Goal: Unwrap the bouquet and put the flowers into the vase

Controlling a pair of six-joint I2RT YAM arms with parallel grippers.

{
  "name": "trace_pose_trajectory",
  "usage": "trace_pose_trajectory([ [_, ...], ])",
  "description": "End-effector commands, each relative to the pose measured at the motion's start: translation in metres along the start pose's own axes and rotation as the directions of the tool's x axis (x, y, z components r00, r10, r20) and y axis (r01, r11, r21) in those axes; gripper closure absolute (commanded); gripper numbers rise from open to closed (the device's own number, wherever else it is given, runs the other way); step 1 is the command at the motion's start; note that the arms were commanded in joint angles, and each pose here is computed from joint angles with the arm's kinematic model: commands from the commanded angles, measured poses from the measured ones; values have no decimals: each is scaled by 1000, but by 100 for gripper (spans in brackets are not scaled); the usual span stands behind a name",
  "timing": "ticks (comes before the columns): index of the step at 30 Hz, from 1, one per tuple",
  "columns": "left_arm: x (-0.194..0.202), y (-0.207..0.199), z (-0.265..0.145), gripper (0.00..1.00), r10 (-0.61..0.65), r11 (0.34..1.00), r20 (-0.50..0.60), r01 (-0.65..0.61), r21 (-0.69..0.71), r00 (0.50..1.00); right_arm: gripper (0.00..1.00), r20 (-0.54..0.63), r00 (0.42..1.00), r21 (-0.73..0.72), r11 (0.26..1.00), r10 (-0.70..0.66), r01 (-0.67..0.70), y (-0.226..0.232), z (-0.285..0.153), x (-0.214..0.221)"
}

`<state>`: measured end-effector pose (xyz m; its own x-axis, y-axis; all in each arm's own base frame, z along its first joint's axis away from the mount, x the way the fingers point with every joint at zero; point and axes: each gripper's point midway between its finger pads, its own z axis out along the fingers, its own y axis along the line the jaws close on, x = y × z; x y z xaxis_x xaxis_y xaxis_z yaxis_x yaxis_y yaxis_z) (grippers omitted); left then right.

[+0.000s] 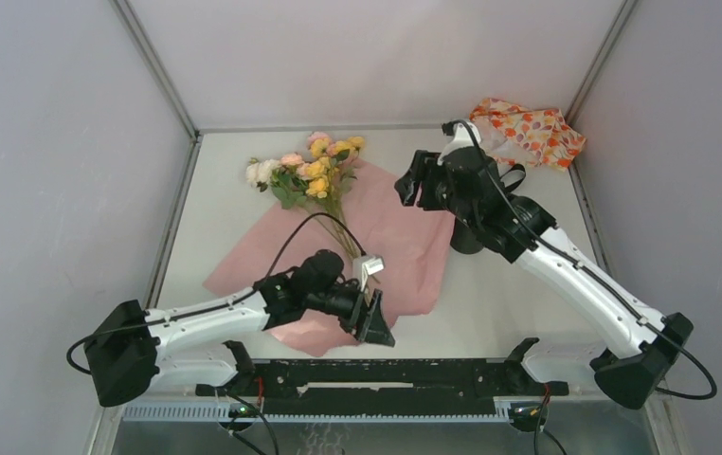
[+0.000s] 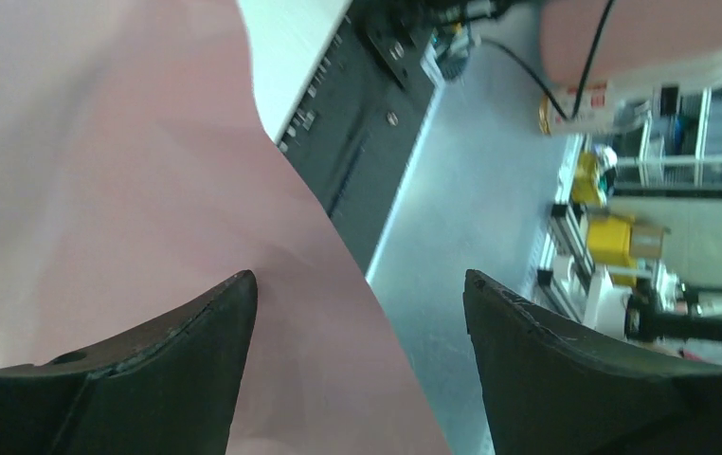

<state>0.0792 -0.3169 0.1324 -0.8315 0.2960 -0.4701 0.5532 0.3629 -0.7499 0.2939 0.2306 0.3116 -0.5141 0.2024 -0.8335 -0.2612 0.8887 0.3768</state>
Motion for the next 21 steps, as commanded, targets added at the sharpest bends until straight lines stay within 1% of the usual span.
trace_pose_trajectory([
  [1, 24, -30, 1, 15, 16, 996, -84, -9, 93, 996, 33, 16, 1000, -70, 998, -3, 4, 16, 9, -22],
  [7, 37, -44, 4, 14, 36, 989, -138, -15, 149, 990, 33, -35, 999, -94, 996, 5, -8, 21, 27, -17],
  [13, 29, -58, 9, 16, 38, 978, -140, -8, 208, 989, 33, -66, 998, -95, 995, 3, -9, 19, 38, -22],
  [15, 22, -68, 6, 16, 49, 972, -122, -19, 232, 991, 33, -74, 997, -98, 995, 8, -15, 17, 41, -24],
  [17, 9, -80, -2, 16, 87, 968, -80, -65, 243, 993, 33, -79, 997, -102, 994, 24, -32, 15, 46, -27],
  [20, -12, -91, -21, 15, 161, 974, -16, -156, 166, 987, 34, -107, 993, -105, 993, 48, -59, 11, 58, -27],
  [21, -26, -98, -30, 14, 195, 971, 33, -198, 137, 980, 35, -128, 990, -114, 991, 55, -69, 12, 64, -25],
])
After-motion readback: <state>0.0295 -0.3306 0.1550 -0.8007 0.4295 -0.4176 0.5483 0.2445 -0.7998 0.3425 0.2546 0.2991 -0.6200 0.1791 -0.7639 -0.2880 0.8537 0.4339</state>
